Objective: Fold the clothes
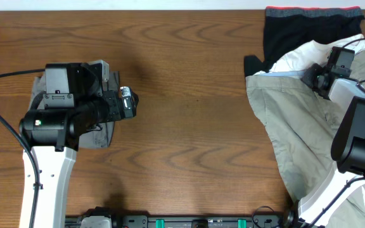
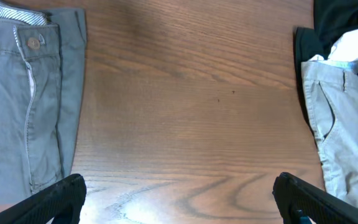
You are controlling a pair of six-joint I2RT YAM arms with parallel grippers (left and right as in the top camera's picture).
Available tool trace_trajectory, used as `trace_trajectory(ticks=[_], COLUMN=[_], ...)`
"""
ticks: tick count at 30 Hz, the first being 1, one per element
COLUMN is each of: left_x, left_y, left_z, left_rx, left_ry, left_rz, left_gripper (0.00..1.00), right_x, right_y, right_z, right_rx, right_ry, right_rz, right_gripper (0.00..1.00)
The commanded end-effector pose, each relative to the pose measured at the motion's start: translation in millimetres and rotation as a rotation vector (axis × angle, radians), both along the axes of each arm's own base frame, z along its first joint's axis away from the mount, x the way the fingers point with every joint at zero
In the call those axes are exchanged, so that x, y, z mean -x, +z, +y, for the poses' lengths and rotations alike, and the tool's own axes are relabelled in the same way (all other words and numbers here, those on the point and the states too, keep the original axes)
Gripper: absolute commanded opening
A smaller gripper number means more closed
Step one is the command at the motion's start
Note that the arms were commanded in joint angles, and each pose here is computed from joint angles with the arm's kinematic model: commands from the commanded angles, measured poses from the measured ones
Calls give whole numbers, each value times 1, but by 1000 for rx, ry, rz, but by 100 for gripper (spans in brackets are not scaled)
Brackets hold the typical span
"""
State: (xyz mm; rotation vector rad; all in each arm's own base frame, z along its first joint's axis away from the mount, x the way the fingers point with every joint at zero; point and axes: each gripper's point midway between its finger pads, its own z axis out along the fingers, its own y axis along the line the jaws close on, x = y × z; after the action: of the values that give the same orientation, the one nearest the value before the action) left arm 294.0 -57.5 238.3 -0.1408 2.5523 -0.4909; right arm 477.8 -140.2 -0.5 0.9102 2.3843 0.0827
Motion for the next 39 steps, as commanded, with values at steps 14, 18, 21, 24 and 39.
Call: trace_trajectory(ticks=[14, 18, 21, 24, 39], left_x=[-1, -2, -3, -3, -7], left_y=[8, 9, 9, 9, 12], left_z=[-4, -4, -4, -3, -4], left_rx=[37, 38, 38, 37, 38], left_ry=[26, 25, 25, 25, 25], left_rz=[-2, -8, -14, -14, -32], left_gripper=[98, 98, 98, 98, 98], right_x=[112, 91, 68, 44, 17], right_y=[-79, -73, -59, -32, 82], right_z=[-153, -143, -128, -109, 14], right_rx=[-13, -46, -114, -203, -243], right_ry=[-408, -239, -132, -27, 134], right_rz=[178, 101, -8, -145, -153], right_gripper=[1, 15, 33, 45, 52])
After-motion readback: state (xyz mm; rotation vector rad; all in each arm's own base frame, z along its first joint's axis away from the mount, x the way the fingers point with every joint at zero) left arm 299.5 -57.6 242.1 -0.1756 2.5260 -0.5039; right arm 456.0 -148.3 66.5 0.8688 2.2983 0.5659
